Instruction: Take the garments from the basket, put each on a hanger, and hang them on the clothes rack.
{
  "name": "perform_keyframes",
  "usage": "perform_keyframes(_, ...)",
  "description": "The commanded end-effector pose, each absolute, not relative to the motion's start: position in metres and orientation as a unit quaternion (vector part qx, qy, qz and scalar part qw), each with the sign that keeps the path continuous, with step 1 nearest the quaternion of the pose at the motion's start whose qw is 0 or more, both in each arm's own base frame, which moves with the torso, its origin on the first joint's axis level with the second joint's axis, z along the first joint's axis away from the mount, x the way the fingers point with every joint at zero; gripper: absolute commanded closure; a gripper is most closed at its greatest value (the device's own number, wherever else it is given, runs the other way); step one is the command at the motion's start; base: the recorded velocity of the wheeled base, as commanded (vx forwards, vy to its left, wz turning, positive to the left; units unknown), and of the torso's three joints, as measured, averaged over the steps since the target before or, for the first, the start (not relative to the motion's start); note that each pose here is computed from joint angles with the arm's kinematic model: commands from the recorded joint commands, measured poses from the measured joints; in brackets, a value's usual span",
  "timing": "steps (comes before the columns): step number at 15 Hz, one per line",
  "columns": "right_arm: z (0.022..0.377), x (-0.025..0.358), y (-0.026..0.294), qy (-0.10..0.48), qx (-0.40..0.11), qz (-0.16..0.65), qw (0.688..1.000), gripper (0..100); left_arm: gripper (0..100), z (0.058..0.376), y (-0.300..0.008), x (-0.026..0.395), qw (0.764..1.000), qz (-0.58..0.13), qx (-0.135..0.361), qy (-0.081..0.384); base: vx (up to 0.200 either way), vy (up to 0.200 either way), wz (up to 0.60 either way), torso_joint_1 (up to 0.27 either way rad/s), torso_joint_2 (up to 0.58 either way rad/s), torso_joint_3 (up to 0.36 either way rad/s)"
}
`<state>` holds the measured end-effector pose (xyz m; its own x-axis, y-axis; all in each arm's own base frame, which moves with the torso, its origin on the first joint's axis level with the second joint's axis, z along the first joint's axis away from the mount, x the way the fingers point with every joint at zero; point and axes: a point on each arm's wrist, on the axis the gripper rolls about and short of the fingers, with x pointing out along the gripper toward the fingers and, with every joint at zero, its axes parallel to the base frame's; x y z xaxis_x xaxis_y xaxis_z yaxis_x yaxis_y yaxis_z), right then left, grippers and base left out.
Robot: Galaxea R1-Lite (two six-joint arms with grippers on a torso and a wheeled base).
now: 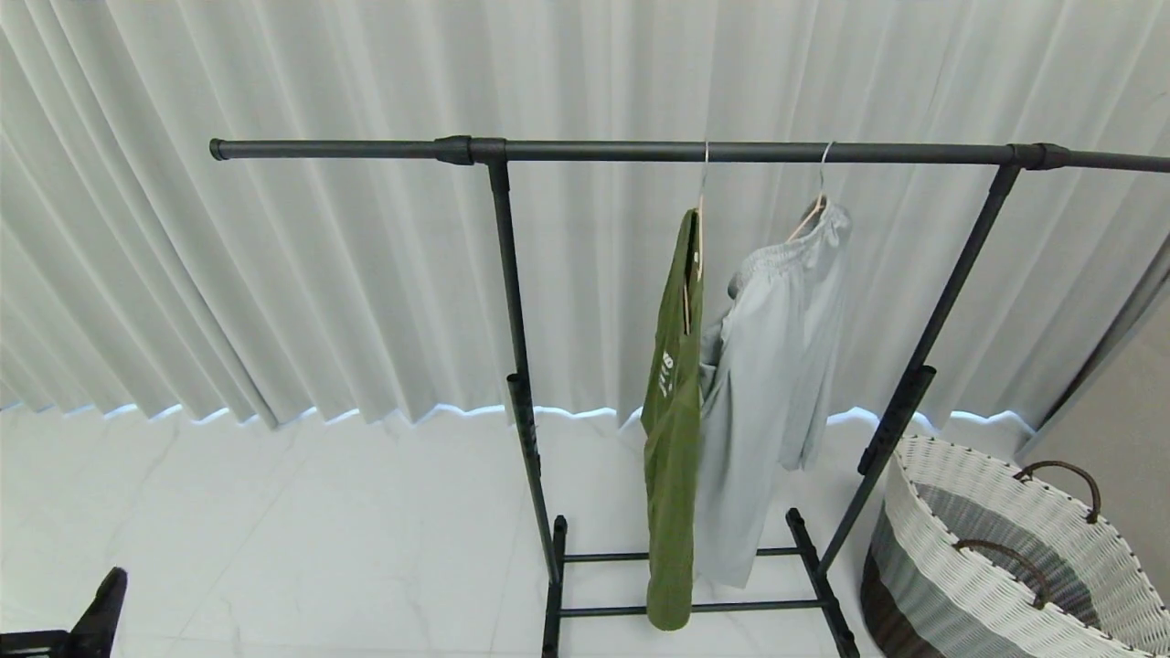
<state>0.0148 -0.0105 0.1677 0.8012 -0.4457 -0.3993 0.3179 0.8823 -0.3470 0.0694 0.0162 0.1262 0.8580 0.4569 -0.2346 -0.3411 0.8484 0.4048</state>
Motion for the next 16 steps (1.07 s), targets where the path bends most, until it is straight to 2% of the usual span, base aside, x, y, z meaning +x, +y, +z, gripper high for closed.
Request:
perform_keyframes(1,0.156,-0.002,-0.013,0.247,-0.119,-0.253,0.928,0,0,0.116,0.018,0.047,0.935,0.268,0.169,0.157,0.0,0.0,0.0,0.0,0.0,0.0)
perform_keyframes(3,0.142,-0.014,-0.012,0.256,-0.112,-0.285,0.917,0,0,0.109,0.017,0.03,0.926,0.301,0.162,0.161,0.0,0.0,0.0,0.0,0.0,0.0)
perform_keyframes(5,0.124,-0.026,-0.011,0.236,-0.103,-0.297,0.92,0,0,0.1,0.011,0.008,0.93,0.305,0.157,0.13,0.0,0.0,0.0,0.0,0.0,0.0)
perform_keyframes(8,0.091,-0.039,-0.008,0.126,-0.066,-0.221,0.965,0,0,0.084,0.002,-0.018,0.946,0.28,0.152,0.066,0.0,0.0,0.0,0.0,0.0,0.0)
perform_keyframes(10,0.086,-0.034,-0.008,0.058,-0.043,-0.198,0.977,0,0,0.084,0.003,-0.019,0.943,0.293,0.142,0.063,0.0,0.0,0.0,0.0,0.0,0.0)
perform_keyframes(14,0.085,-0.035,-0.01,0.055,-0.035,-0.228,0.971,0,0,0.083,0.003,-0.018,0.945,0.293,0.134,0.061,0.0,0.0,0.0,0.0,0.0,0.0)
perform_keyframes(16,0.084,-0.035,-0.01,0.048,-0.004,-0.242,0.969,0,0,0.083,0.004,-0.019,0.942,0.309,0.115,0.059,0.0,0.0,0.0,0.0,0.0,0.0)
